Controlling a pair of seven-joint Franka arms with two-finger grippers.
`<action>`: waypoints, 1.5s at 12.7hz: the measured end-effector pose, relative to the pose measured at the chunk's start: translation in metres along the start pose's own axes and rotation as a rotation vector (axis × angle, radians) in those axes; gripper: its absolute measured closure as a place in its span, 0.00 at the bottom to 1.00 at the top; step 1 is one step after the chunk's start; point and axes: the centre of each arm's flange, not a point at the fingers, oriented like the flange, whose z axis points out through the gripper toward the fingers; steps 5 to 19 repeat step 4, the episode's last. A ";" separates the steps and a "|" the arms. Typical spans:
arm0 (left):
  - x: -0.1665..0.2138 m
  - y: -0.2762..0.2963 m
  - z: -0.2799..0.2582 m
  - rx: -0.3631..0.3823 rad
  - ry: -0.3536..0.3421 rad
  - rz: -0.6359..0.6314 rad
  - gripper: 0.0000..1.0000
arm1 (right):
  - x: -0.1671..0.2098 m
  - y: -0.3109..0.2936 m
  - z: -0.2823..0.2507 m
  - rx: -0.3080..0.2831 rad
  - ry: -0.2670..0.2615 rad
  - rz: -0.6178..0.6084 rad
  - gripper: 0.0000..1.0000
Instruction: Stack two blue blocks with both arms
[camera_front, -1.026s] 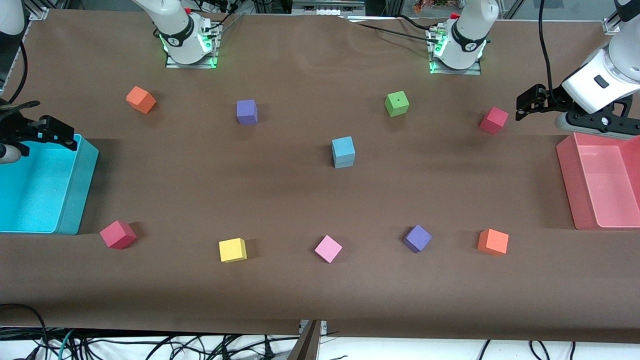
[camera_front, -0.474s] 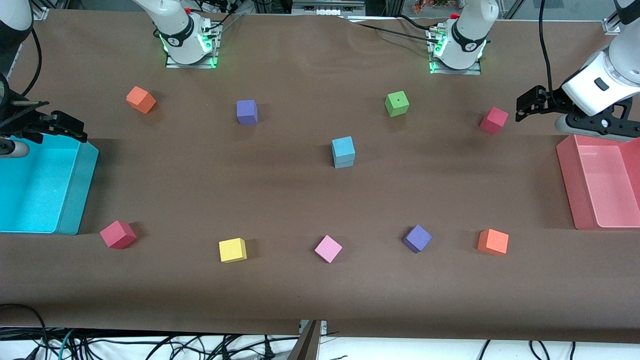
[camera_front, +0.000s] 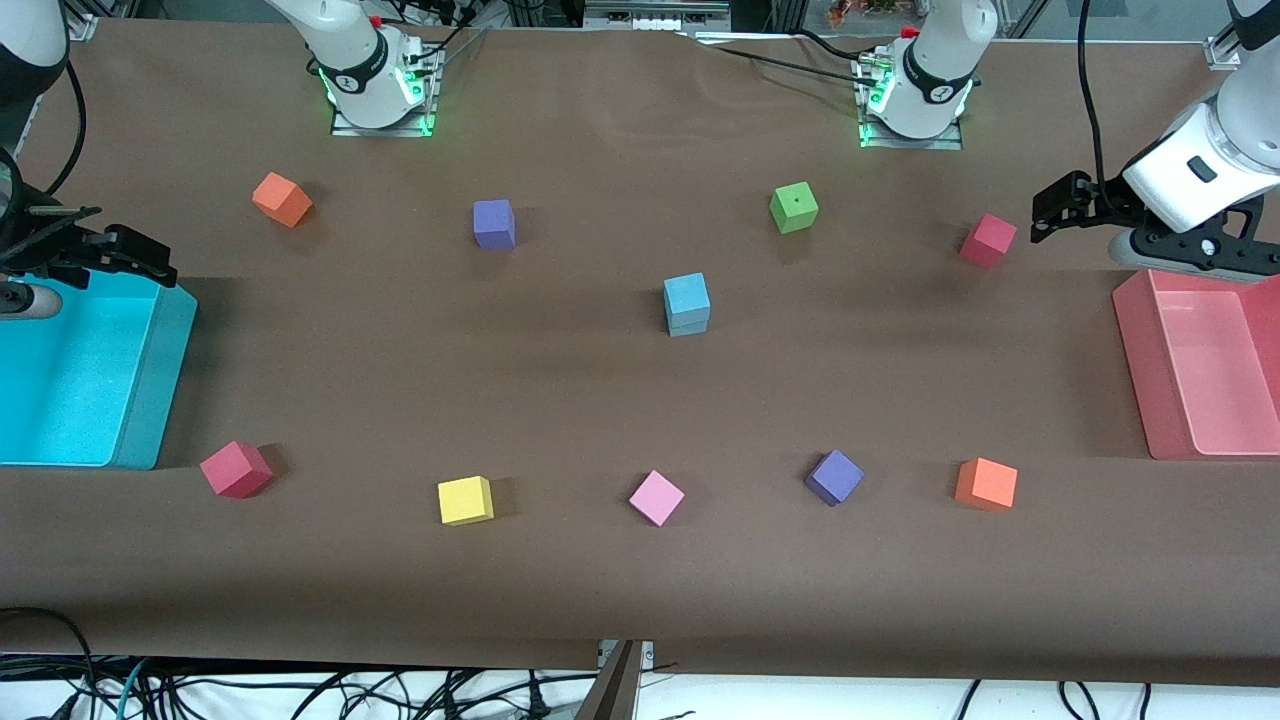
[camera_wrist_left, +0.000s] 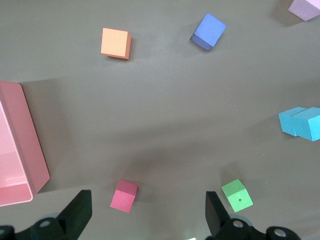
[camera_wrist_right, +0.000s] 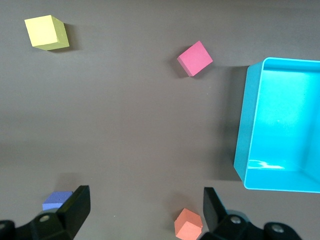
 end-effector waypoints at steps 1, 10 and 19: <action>0.000 0.000 0.000 0.000 0.000 0.000 0.00 | 0.000 0.000 0.000 0.000 -0.001 0.009 0.00; 0.000 0.000 0.000 0.000 0.000 0.000 0.00 | 0.000 0.000 0.001 0.000 -0.002 0.038 0.00; 0.000 0.000 0.000 0.000 0.000 0.000 0.00 | 0.000 0.000 0.001 0.000 -0.002 0.038 0.00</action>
